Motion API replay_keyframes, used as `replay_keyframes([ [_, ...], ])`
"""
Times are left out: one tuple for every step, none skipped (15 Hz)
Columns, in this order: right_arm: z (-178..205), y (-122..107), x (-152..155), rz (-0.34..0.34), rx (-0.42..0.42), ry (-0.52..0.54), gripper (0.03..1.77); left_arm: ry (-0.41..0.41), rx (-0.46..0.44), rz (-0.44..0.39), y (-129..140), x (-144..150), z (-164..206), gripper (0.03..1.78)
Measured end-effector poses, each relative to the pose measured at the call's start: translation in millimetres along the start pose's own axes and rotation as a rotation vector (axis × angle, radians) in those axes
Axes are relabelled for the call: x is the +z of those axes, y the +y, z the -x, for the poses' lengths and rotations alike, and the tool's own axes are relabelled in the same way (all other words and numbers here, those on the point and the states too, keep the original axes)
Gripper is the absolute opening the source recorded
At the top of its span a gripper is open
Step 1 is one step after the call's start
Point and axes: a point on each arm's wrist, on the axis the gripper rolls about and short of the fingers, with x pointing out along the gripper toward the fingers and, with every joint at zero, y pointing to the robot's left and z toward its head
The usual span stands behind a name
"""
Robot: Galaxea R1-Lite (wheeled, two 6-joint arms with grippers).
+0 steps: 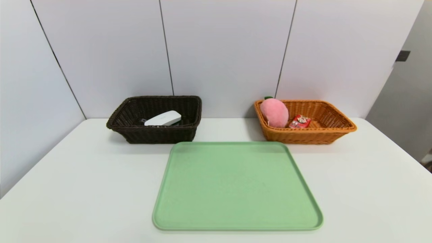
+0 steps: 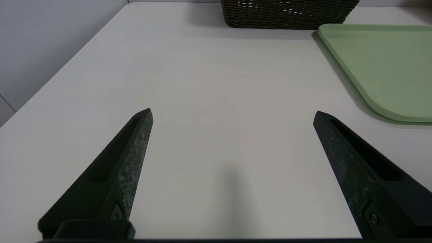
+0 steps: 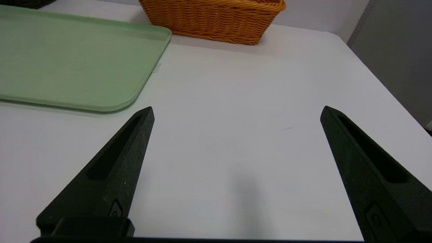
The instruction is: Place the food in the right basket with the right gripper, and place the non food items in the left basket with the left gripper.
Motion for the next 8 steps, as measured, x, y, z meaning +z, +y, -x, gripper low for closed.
replay_keyframes([
  [0.0, -0.1, -0.1, -0.008, -0.003, 0.001, 1.7, 0.0, 0.0, 0.0, 0.0, 0.0, 0.0, 1.69],
  [0.0, -0.2, 0.0, -0.021, -0.008, 0.001, 1.7, 0.0, 0.0, 0.0, 0.0, 0.0, 0.0, 1.69],
  [0.0, -0.2, 0.1, -0.03, -0.01, 0.0, 1.7, 0.0, 0.001, 0.0, 0.0, 0.0, 0.0, 1.69],
  [0.0, -0.3, 0.1, -0.037, -0.012, 0.0, 1.7, 0.0, 0.001, 0.0, 0.0, 0.0, 0.0, 1.69],
  [0.0, -0.3, 0.1, -0.044, -0.014, 0.0, 1.7, -0.001, 0.0, 0.0, 0.0, 0.1, 0.0, 1.69],
  [0.0, -0.3, 0.0, -0.043, -0.014, 0.001, 1.7, 0.0, 0.0, 0.0, 0.0, 0.0, 0.0, 1.69],
  [0.0, -0.3, -0.2, -0.042, -0.013, 0.004, 1.7, 0.0, 0.0, 0.0, 0.0, 0.0, 0.0, 1.69],
  [0.0, -0.3, 0.3, -0.043, -0.012, -0.002, 1.7, 0.0, 0.001, 0.0, 0.0, 0.0, 0.0, 1.69],
])
